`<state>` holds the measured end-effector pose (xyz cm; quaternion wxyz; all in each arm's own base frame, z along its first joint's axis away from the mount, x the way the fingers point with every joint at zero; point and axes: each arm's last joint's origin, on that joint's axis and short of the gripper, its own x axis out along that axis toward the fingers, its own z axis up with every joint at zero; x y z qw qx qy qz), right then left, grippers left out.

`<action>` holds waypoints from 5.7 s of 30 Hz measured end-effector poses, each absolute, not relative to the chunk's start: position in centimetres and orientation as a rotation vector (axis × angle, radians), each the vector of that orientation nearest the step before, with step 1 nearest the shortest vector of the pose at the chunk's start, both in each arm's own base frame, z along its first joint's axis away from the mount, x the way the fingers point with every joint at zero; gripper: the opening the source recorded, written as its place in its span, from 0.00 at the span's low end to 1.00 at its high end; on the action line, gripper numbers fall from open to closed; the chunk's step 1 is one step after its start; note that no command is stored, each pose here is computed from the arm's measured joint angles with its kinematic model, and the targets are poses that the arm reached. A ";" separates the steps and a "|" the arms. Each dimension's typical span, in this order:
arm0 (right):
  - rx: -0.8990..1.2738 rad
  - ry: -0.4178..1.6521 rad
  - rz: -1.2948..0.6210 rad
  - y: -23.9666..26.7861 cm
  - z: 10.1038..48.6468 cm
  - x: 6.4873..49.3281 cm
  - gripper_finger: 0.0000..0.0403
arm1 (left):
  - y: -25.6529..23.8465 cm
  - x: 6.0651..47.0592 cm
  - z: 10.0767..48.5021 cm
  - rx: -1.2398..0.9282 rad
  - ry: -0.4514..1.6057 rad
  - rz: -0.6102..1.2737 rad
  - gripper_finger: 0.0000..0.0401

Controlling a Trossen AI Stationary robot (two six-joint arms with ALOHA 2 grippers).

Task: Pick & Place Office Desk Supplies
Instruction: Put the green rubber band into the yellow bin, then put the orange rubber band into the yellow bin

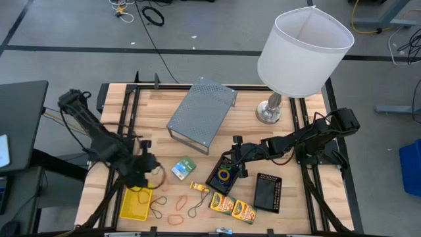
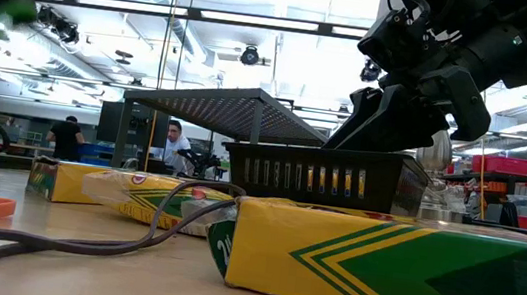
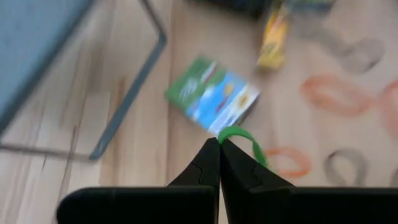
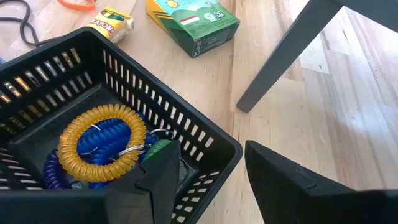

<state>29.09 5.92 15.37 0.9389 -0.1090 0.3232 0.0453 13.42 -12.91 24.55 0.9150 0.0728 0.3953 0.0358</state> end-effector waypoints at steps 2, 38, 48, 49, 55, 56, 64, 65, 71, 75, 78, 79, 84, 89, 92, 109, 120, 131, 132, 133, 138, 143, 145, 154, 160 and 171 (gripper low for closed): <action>-0.223 0.660 0.092 5.9 15.4 29.1 0.47 | -13.5 12.2 25.7 0.116 0.697 0.041 0.00; -0.215 0.598 0.081 5.7 15.9 29.5 0.47 | -20.7 7.4 20.9 -0.179 1.018 -0.085 0.02; -0.216 0.599 0.081 5.7 15.9 29.5 0.47 | -20.5 8.3 20.6 -0.245 1.048 -0.013 0.20; -0.215 0.599 0.081 5.7 15.9 29.5 0.47 | -20.4 8.3 20.5 -0.251 1.058 -0.007 0.22; -0.216 0.600 0.081 5.7 15.9 29.5 0.47 | -20.0 8.1 20.3 -0.279 1.126 0.046 0.34; -0.215 0.600 0.081 5.7 15.9 29.5 0.47 | -19.9 8.1 20.3 -0.282 1.139 0.060 0.36; -0.216 0.599 0.081 5.7 15.9 29.5 0.47 | -19.6 8.0 20.2 -0.275 1.220 0.067 0.48; -0.216 0.600 0.081 5.7 15.9 29.5 0.47 | -19.6 8.1 20.2 -0.279 1.237 0.066 0.48; -0.216 0.600 0.081 5.7 15.9 29.5 0.47 | -19.5 8.4 20.2 -0.203 1.246 0.006 0.48; -0.216 0.600 0.081 5.7 15.9 29.5 0.47 | -19.2 8.8 20.2 -0.260 1.218 0.077 0.49; -0.216 0.600 0.080 5.6 15.8 29.5 0.47 | -19.1 9.1 20.1 -0.294 1.241 0.098 0.55; -0.216 0.600 0.080 5.6 15.8 29.5 0.47 | -19.1 9.2 20.1 -0.301 1.247 0.101 0.57; -0.216 0.602 0.080 5.6 15.8 29.5 0.47 | -18.9 9.6 20.1 -0.284 1.247 0.096 0.73; -0.219 0.608 0.073 5.6 15.8 29.5 0.47 | -19.5 9.7 20.2 -0.255 1.270 -0.019 0.79; -0.220 0.610 0.071 5.6 15.8 29.5 0.47 | -19.4 10.0 20.3 -0.234 1.214 -0.017 0.79; -0.229 0.610 0.055 5.5 15.8 29.5 0.47 | -15.6 17.2 18.8 0.170 1.138 -0.035 0.76; -0.239 0.619 0.059 5.5 15.7 29.4 0.47 | -14.4 20.9 15.6 0.254 1.229 -0.084 0.70; -0.240 0.628 0.060 5.5 15.6 29.4 0.47 | -14.5 21.8 13.6 0.241 1.309 -0.141 0.62; -0.240 0.628 0.060 5.5 15.6 29.4 0.47 | -14.5 21.8 13.5 0.242 1.308 -0.139 0.61; -0.240 0.628 0.060 5.5 15.6 29.4 0.47 | -14.6 21.9 13.4 0.244 1.305 -0.137 0.59; -0.240 0.631 0.060 5.5 15.6 29.3 0.47 | -14.7 22.0 13.0 0.270 1.315 -0.150 0.48; -0.240 0.632 0.060 5.5 15.6 29.3 0.47 | -14.8 22.1 12.7 0.297 1.313 -0.181 0.28; -0.240 0.632 0.060 5.5 15.6 29.3 0.47 | -14.9 22.2 12.7 0.307 1.308 -0.196 0.18; -0.241 0.633 0.060 5.5 15.6 29.3 0.47 | -14.8 22.2 12.8 0.329 1.289 -0.175 0.01; -0.241 0.633 0.060 5.5 15.6 29.3 0.47 | -14.4 21.9 14.3 0.311 1.215 -0.108 0.01; -0.241 0.634 0.060 5.5 15.6 29.3 0.47 | -16.2 20.5 20.8 0.227 0.834 -0.275 0.00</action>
